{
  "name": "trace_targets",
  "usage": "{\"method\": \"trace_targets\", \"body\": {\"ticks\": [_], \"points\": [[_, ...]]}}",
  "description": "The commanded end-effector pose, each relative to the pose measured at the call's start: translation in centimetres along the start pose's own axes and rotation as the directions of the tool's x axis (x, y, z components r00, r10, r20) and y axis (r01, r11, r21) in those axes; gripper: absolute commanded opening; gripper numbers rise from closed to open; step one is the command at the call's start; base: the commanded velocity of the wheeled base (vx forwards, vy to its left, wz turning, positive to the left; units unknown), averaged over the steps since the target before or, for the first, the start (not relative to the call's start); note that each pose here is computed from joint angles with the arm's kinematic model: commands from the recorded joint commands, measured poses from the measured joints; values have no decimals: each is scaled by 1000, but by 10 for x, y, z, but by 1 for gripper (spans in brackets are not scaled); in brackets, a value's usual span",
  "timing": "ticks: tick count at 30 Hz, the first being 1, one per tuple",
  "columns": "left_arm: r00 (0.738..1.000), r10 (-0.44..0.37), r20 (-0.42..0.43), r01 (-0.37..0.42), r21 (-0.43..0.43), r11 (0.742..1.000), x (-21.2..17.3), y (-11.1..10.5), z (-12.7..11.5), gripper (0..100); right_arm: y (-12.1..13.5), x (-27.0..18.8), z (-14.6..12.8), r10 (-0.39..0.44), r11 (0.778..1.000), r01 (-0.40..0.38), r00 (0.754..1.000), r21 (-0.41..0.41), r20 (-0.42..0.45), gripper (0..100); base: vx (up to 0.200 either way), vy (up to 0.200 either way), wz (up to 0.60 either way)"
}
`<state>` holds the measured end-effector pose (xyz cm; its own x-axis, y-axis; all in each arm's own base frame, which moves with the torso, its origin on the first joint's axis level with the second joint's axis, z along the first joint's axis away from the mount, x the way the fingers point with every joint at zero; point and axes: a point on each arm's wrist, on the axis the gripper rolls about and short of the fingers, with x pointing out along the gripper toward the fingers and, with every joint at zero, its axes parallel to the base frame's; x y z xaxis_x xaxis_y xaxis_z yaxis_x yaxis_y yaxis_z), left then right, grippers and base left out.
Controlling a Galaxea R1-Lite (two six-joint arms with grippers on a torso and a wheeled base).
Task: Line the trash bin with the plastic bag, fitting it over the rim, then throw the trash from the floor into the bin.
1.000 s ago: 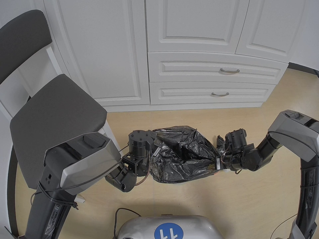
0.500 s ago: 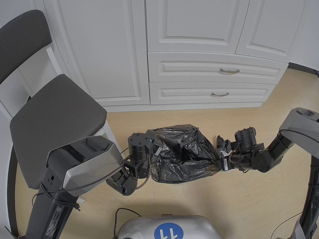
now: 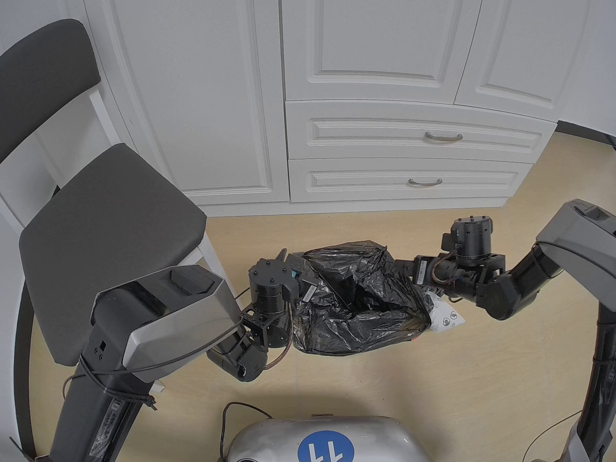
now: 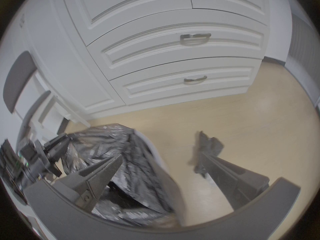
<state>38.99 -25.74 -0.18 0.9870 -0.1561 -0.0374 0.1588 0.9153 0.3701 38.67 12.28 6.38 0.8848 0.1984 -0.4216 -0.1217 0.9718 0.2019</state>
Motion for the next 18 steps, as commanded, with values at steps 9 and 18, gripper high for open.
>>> {"method": "trace_targets", "body": {"ticks": [9, 18], "points": [[1000, 12, 4, -12, -2, 1000, 0, 5, 1, 100, 10, 52, -17, 98, 993, -96, 994, 65, -38, 100, 0, 0, 0], [1000, -4, 9, 4, 1, 1000, -18, 8, 9, 100, 7, 55, -16, 94, 993, -92, 995, 68, -34, 0, 0, 0, 0]]}}
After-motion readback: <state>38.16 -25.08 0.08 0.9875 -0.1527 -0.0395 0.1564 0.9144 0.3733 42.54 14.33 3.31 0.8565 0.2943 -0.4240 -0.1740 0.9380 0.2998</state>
